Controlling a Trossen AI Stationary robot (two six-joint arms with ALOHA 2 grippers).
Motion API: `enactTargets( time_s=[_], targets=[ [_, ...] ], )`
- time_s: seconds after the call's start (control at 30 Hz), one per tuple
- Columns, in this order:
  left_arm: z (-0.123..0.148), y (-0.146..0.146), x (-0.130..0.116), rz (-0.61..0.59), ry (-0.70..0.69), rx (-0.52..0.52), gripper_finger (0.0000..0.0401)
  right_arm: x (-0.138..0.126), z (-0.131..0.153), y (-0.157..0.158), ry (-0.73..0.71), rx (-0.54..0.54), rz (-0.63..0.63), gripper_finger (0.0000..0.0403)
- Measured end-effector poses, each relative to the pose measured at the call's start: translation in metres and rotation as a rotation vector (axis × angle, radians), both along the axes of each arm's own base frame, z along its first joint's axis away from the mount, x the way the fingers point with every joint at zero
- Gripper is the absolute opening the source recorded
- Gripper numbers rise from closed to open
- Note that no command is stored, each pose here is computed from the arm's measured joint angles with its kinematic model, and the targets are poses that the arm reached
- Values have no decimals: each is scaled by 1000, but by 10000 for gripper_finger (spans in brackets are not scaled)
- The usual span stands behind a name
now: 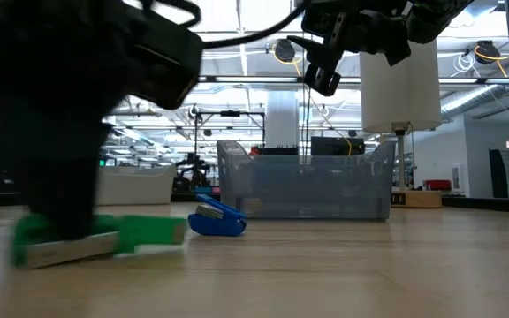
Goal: Pick and place Stapler, Stapler remover, tape
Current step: Put the small dark green stapler into the white bin
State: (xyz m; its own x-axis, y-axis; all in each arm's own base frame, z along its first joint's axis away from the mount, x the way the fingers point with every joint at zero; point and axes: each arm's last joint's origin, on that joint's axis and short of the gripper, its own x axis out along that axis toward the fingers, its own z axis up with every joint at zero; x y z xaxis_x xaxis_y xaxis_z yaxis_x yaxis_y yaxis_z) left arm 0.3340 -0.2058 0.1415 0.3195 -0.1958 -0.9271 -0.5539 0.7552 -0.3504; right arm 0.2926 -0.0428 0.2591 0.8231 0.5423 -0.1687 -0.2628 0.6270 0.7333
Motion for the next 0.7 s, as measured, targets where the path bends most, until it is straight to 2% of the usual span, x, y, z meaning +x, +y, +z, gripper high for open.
enactTargets(
  time_s=[0.1, 0.47, 0.57, 0.7],
  targets=[
    [8, 4, -1, 16, -30, 34, 92, 0, 0, 0, -1, -3, 1, 167],
    [44, 8, -5, 12, -129, 3, 92, -1, -4, 0, 29, -10, 14, 167],
    [58, 9, -8, 4, -164, -13, 92, -2, -3, 2, 4, -13, 73, 167],
    [88, 17, -13, 9, -267, 1, 92, -2, -1, 10, -64, -72, 167, 167]
  ],
)
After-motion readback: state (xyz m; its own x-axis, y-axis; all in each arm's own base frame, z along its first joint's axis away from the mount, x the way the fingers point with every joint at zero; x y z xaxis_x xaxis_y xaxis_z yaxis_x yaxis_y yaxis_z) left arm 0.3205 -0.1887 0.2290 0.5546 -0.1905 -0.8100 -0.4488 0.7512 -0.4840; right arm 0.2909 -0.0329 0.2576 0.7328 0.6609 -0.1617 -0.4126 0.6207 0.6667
